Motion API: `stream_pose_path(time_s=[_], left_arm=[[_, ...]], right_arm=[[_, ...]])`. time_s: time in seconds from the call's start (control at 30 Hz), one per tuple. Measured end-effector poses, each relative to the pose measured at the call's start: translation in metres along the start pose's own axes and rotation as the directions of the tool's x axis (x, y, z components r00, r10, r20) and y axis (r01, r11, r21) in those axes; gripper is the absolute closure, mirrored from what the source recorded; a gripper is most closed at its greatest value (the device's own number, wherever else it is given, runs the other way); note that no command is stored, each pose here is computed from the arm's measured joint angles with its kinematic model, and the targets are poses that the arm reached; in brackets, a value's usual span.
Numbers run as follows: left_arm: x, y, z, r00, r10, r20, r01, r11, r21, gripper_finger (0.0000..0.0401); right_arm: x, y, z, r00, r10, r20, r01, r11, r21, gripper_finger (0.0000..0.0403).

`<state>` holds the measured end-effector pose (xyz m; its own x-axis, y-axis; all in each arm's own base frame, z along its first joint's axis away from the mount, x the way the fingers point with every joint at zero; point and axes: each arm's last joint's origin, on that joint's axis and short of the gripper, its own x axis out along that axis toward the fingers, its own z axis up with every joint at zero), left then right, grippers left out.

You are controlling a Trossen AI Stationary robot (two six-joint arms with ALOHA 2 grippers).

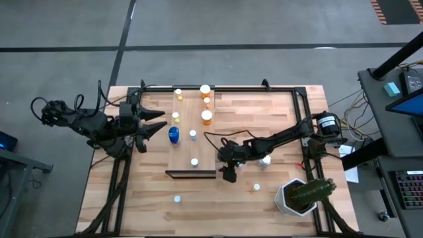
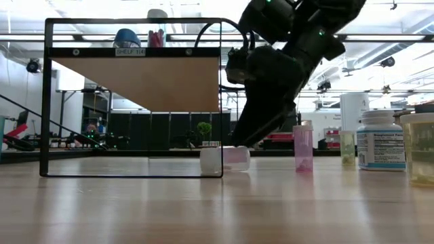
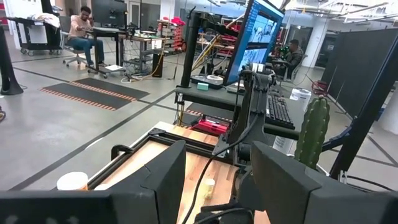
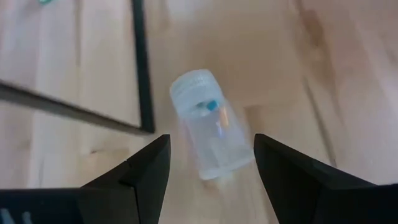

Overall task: Pick and place medicine bottles onto shelf by color
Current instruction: Put the middle transparent pill bottle on the shelf

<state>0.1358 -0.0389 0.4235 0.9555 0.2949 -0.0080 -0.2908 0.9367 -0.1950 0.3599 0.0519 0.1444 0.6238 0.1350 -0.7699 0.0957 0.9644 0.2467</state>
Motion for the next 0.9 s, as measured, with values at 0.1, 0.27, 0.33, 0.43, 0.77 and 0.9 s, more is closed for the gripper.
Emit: stream_pose_path(time_s=[0.1, 0.27, 0.33, 0.43, 0.77, 0.9], left_arm=[[0.0, 0.0, 0.001, 1.0, 0.0, 0.001, 0.0, 1.0, -0.001, 0.0237], [-0.001, 0.0, 0.001, 1.0, 0.001, 0.004, -0.001, 1.0, -0.003, 0.0237], [0.0, 0.0, 0.001, 1.0, 0.004, 0.003, -0.004, 1.0, -0.001, 0.0237], [0.0, 0.0, 0.001, 1.0, 0.008, 0.003, -0.008, 1.0, -0.001, 0.0237], [-0.001, 0.001, 0.004, 0.999, 0.032, 0.029, -0.031, 0.999, -0.02, 0.0237], [0.0, 0.001, 0.003, 0.999, 0.032, 0.028, -0.032, 0.999, -0.019, 0.0237]], right_arm=[[0.002, -0.002, -0.004, 1.0, 0.006, 0.007, -0.006, 1.0, -0.006, 0.0182], [0.004, -0.005, -0.012, 1.0, 0.004, 0.0, -0.004, 0.998, -0.069, 0.0182], [0.005, -0.007, -0.016, 1.0, 0.003, 0.0, -0.003, 0.997, -0.083, 0.0182], [0.005, -0.007, -0.017, 1.0, 0.011, 0.02, -0.009, 0.994, -0.111, 0.0182], [-0.001, -0.022, -0.019, 0.991, -0.122, -0.061, 0.114, 0.987, -0.111, 0.0197], [-0.011, -0.024, -0.012, 0.984, -0.143, -0.11, 0.125, 0.979, -0.158, 0.0208]])
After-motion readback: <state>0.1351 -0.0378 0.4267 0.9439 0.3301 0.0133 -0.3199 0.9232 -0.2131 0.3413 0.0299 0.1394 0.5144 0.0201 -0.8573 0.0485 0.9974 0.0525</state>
